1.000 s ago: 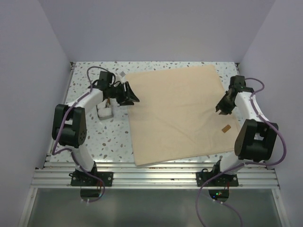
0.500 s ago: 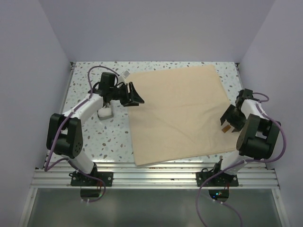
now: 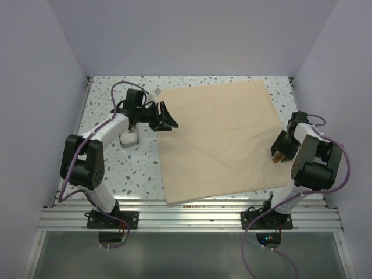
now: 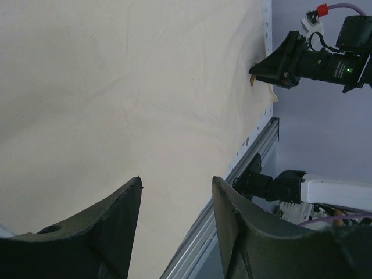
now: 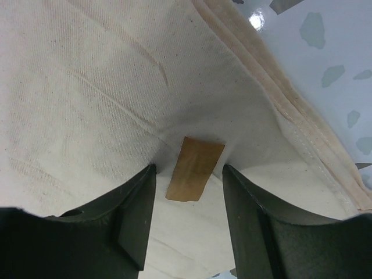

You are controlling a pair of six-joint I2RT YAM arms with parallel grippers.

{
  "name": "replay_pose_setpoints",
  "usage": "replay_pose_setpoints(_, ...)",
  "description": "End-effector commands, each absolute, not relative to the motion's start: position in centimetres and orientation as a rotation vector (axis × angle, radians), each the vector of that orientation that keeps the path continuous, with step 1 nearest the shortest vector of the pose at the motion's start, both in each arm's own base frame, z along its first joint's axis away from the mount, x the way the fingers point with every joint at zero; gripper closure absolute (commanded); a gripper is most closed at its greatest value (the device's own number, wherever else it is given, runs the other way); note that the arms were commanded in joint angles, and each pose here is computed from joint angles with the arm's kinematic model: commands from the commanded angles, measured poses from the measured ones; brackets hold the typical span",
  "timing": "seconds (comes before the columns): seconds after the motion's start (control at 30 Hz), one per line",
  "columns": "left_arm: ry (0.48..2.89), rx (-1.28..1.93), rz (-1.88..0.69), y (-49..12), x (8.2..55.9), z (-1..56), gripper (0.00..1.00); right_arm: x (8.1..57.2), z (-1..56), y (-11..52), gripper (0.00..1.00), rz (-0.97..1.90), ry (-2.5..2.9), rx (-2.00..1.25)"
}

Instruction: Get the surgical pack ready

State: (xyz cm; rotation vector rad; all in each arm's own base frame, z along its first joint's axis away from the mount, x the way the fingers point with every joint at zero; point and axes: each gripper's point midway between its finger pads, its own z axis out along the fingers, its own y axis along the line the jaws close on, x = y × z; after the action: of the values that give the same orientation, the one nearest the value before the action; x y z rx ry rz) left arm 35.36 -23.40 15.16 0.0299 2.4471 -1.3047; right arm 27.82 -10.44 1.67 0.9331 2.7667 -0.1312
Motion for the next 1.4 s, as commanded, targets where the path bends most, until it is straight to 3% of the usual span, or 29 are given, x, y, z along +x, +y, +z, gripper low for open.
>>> replay_pose_setpoints(0.0, 2.396, 0.104, -1.328, -23.7, 36.0, 16.5, 0.44, 28.7, 1.2, -10.7, 0.47, -0.104, 2.741, 0.934)
replay_pose_setpoints(0.47, 2.4, 0.114, -1.335, -23.8, 36.2, 16.4, 0.44, 29.1, 2.4, -10.2, 0.64, -0.065, 2.704, 1.002)
replay_pose_setpoints(0.97, 2.403, 0.129, -1.343, -23.9, 35.4, 16.6, 0.44, 30.4, 6.8, -9.5, 0.69, 0.005, 2.63, 1.003)
replay_pose_setpoints(1.1, 2.362, 0.2, -1.384, -25.1, 34.9, 17.4, 0.43, 31.7, 8.3, -6.5, 0.69, 0.108, 2.627, 0.963)
replay_pose_setpoints(1.37, 2.254, 0.281, -1.493, -29.5, 33.6, 19.9, 0.42, 35.6, 12.8, 7.3, 0.69, 0.376, 2.633, 0.649)
